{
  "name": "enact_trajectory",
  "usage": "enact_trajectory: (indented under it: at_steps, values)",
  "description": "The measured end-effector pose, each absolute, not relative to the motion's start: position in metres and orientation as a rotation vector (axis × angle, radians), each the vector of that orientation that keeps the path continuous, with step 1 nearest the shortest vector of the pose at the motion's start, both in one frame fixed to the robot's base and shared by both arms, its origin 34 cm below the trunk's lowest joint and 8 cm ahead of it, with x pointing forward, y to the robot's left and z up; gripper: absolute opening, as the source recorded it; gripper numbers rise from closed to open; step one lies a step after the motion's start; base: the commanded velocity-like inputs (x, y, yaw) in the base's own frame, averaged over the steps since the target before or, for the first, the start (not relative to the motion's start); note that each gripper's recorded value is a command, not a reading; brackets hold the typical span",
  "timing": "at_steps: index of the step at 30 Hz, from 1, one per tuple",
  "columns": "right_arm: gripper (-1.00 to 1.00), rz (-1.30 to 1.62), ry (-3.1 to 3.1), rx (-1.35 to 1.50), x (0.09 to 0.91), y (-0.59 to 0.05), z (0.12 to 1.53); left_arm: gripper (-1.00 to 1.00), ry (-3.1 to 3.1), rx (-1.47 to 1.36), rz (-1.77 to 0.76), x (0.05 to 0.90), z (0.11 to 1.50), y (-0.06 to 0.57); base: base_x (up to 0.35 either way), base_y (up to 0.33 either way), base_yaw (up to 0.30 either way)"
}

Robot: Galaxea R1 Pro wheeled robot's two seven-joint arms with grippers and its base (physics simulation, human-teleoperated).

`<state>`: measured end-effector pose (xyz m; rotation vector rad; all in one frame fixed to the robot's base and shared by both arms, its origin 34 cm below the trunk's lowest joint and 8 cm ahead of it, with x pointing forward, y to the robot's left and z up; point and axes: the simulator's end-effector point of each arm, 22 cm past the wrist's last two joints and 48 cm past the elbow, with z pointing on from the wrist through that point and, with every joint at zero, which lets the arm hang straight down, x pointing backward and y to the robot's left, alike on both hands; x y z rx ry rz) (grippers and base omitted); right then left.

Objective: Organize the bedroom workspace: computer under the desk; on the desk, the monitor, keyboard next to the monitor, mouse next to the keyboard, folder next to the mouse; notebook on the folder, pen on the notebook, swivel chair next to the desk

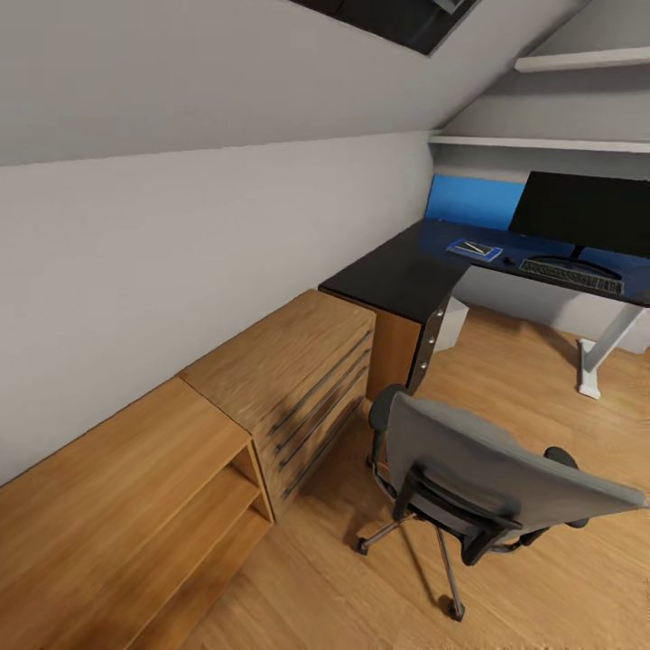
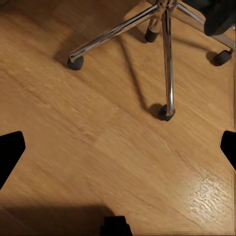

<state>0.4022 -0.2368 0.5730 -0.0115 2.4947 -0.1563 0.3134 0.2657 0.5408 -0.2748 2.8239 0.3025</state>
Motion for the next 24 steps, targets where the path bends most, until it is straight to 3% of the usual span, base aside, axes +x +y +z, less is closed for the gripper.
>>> enact_trajectory:
  at_steps: [24]
  values:
    - [1.0, -0.157, 2.498, -0.015, 0.4007, -0.2372, 0.5719, 1.0, 2.828, -0.276, 0.308, 0.3116, 0.5401, 0.2672, 0.0, 0.0, -0.286]
